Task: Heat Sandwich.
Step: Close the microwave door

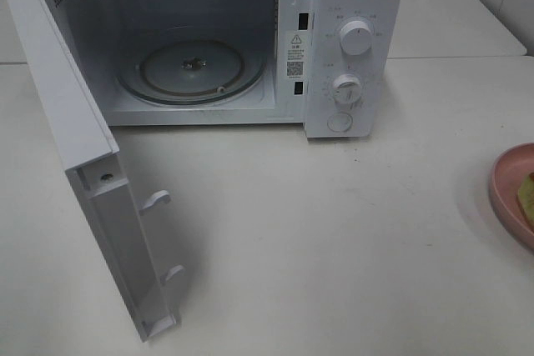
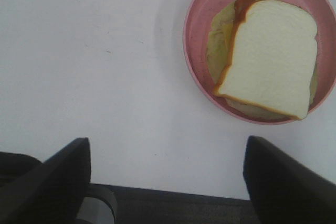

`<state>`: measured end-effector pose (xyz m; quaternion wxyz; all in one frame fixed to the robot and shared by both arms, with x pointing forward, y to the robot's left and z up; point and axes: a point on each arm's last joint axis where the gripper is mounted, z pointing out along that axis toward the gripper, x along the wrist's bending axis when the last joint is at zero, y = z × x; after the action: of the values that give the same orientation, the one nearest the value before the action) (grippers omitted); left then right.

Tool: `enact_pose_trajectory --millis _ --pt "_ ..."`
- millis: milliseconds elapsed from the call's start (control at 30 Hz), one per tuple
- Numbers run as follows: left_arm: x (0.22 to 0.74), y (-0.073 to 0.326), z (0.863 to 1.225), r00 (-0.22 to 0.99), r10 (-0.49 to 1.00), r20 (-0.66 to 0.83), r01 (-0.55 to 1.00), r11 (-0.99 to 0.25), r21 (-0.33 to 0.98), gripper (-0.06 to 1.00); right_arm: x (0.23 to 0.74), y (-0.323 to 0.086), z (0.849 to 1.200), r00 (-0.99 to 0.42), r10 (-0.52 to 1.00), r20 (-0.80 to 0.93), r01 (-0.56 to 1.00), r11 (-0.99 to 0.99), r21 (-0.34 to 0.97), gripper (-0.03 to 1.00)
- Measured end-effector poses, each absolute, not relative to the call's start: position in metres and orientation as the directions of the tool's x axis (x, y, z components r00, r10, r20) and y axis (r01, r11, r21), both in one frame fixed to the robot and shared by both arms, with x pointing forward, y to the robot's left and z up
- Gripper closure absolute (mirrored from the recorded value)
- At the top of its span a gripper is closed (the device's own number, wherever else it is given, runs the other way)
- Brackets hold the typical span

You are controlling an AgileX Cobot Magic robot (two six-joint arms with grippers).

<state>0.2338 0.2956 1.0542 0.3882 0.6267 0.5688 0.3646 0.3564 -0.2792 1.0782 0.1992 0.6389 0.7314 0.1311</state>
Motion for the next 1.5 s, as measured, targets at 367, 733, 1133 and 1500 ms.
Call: enact_pose_trajectory --millis 367,733,1133,1500 --pt "0.234 0.296 1.054 0.087 0.996 0.015 0.43 -0.051 0.901 -0.04 0.302 -0.299 1.069 -0.079 0.992 -0.095 0.791 0.12 0.6 0.2" --pt "0.234 0.296 1.054 0.087 0.996 0.015 0.43 -0.051 0.901 -0.04 0.263 -0.304 1.058 -0.026 0.999 -0.033 0.647 0.042 0.761 0.2" --pt "0.234 0.296 1.054 0.087 0.996 0.015 0.43 -0.051 0.901 -0.04 0.231 -0.303 1.049 0.076 0.997 0.009 0.521 -0.047 0.852 0.2" --pt "0.234 0.296 1.054 0.087 0.996 0.015 0.43 -0.051 0.901 -0.04 0.229 -0.302 1.047 0.07 0.997 0.007 0.517 -0.043 0.855 0.2"
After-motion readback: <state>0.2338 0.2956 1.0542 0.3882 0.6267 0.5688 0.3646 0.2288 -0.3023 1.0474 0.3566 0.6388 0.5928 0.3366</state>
